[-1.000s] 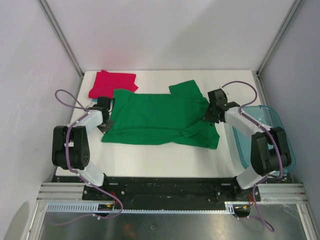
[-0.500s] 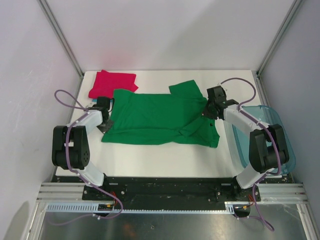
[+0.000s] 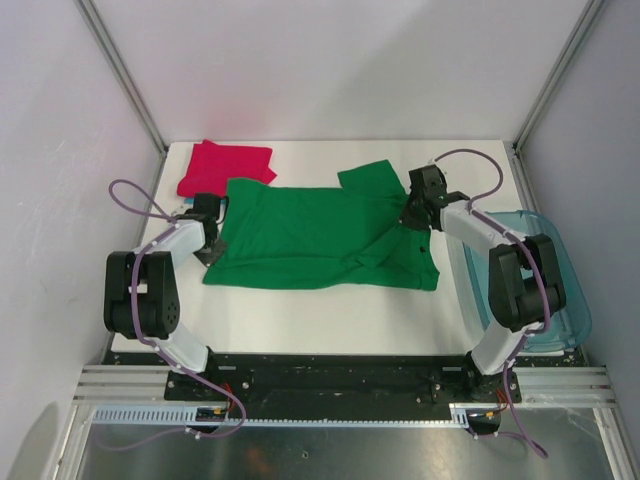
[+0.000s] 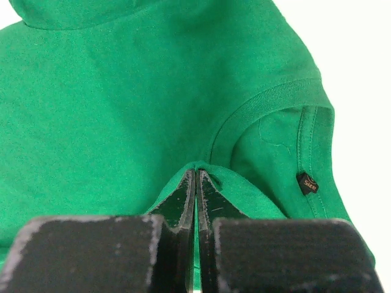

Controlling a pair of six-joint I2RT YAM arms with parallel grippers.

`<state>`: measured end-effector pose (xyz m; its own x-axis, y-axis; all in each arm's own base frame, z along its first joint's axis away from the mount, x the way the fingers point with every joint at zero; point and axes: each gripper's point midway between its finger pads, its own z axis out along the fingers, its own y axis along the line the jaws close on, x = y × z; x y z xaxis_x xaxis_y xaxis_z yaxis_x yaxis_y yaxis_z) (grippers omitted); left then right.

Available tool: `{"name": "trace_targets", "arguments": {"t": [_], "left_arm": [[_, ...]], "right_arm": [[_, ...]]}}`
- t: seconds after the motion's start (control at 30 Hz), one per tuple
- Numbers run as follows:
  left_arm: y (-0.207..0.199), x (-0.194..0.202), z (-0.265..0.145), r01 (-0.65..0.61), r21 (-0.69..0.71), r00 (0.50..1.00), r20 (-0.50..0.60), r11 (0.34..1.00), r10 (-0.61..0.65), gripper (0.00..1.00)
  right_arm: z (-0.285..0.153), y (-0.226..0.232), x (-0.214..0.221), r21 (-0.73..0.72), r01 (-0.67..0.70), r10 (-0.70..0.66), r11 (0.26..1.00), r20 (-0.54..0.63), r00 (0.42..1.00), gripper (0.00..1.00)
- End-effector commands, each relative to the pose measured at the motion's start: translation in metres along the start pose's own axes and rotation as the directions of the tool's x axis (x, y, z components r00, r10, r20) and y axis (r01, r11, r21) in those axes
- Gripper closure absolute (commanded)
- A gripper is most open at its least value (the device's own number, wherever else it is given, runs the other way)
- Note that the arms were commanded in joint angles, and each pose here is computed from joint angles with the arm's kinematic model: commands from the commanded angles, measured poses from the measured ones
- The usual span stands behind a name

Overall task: Fold and stack the t-shirts
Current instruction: Fold the flattened tshirt in 1/3 of the way

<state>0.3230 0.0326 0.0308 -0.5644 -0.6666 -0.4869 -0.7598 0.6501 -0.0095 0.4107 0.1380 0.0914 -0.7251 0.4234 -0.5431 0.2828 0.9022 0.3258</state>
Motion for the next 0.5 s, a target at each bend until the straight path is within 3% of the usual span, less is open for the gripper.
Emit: {"name": "trace_targets", "arguments": {"t": [0.0,0.27,0.3,0.33,0.4,0.47], "left_arm": [[0.001,-0.019,-0.004,0.032,0.018,0.999,0.038,0.999,-0.033,1.00],[0.003,-0.022,-0.005,0.044,0.024,0.998,0.040,0.999,-0.044,1.00],[0.001,-0.022,-0.005,0.040,0.029,0.999,0.036,0.999,-0.041,1.00],[0.000,-0.022,-0.004,0.034,0.035,0.999,0.033,0.999,-0.035,0.98],[-0.005,-0.021,-0.003,0.019,0.054,0.999,0.025,0.998,-0.020,0.83],[-0.010,-0.023,-0.005,0.010,0.079,1.000,0.026,0.997,-0.012,0.55]], "right_arm": [[0.007,0.009,-0.019,-0.017,0.011,-0.010,1.000,0.041,0.999,1.00],[0.028,-0.002,-0.015,0.002,0.020,-0.020,1.000,0.017,1.000,0.99],[0.029,-0.002,-0.016,0.001,0.025,-0.025,1.000,0.020,1.000,0.96],[0.028,-0.002,-0.017,0.000,0.032,-0.032,0.999,0.019,0.999,0.88],[0.025,-0.001,-0.020,-0.001,0.049,-0.049,0.999,0.022,0.999,0.66],[0.017,0.002,-0.024,-0.008,0.062,-0.062,0.998,0.033,0.998,0.48]]}}
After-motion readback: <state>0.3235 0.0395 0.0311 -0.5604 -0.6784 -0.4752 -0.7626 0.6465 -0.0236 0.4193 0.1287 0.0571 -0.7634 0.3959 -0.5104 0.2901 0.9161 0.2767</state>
